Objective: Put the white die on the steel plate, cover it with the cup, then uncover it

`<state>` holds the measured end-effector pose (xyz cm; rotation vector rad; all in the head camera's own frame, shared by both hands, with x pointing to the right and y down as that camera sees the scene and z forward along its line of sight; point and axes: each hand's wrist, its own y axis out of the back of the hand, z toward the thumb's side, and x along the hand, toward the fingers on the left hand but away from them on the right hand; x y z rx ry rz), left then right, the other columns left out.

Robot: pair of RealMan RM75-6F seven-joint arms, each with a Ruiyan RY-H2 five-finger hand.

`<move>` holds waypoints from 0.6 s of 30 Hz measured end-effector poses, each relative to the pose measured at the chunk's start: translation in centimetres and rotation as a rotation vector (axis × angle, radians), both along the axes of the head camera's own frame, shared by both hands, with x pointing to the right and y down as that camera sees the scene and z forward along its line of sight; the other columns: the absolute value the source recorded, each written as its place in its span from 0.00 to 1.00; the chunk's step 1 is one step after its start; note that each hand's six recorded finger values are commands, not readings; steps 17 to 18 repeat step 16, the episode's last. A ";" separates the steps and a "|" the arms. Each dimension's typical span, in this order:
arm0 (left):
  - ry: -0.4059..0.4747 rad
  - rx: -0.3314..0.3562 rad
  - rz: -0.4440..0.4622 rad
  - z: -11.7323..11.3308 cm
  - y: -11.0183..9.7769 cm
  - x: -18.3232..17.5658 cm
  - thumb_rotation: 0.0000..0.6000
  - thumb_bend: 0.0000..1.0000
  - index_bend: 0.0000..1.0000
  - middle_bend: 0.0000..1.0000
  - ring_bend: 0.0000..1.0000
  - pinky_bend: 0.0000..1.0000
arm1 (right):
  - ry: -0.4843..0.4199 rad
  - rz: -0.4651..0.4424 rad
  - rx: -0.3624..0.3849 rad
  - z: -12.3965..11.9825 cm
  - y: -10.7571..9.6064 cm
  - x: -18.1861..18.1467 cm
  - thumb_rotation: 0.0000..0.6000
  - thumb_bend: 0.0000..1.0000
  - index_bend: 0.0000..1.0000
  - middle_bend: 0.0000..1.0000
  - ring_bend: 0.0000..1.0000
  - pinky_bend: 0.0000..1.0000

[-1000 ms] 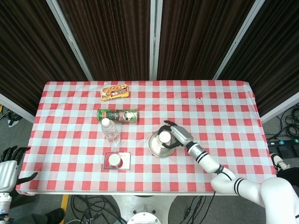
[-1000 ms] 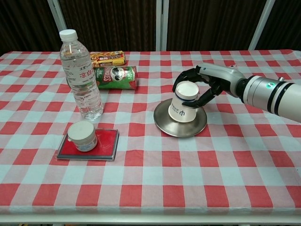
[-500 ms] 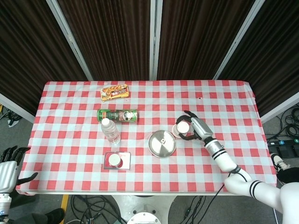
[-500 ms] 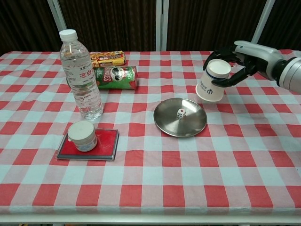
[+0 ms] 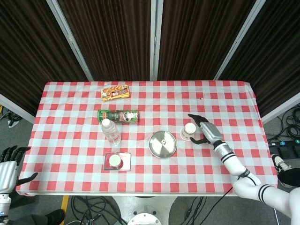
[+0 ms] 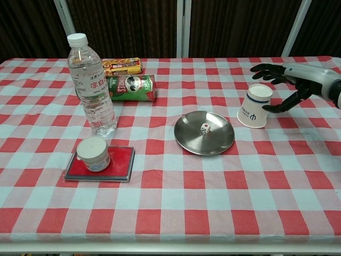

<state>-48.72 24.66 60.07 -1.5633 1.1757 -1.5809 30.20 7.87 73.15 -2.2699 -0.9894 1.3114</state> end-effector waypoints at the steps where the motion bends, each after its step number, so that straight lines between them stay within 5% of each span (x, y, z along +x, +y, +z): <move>1: 0.000 0.001 0.001 0.0 0.0 0.0 1.00 0.07 0.20 0.19 0.10 0.08 | 0.005 -0.004 0.032 -0.8 0.0 0.5 1.00 0.23 0.00 0.09 0.00 0.00; 6: 0.001 0.011 0.017 0.2 -0.4 0.4 1.00 0.07 0.20 0.19 0.10 0.08 | 0.088 -0.014 0.198 -5.2 1.2 3.8 1.00 0.24 0.00 0.12 0.00 0.00; 10: -0.008 0.021 0.034 0.4 -0.9 0.8 1.00 0.07 0.20 0.19 0.10 0.08 | 0.207 0.024 0.333 -9.8 4.1 7.9 1.00 0.26 0.04 0.13 0.00 0.00; 16: -0.014 0.033 0.070 0.5 -1.6 1.7 1.00 0.07 0.20 0.19 0.10 0.08 | 0.297 0.135 0.394 -15.9 10.7 12.7 1.00 0.27 0.07 0.14 0.00 0.00; 18: -0.014 0.033 0.070 0.5 -1.6 1.7 1.00 0.07 0.20 0.19 0.10 0.08 | 0.297 0.135 0.394 -15.9 10.7 12.7 1.00 0.27 0.07 0.14 0.00 0.00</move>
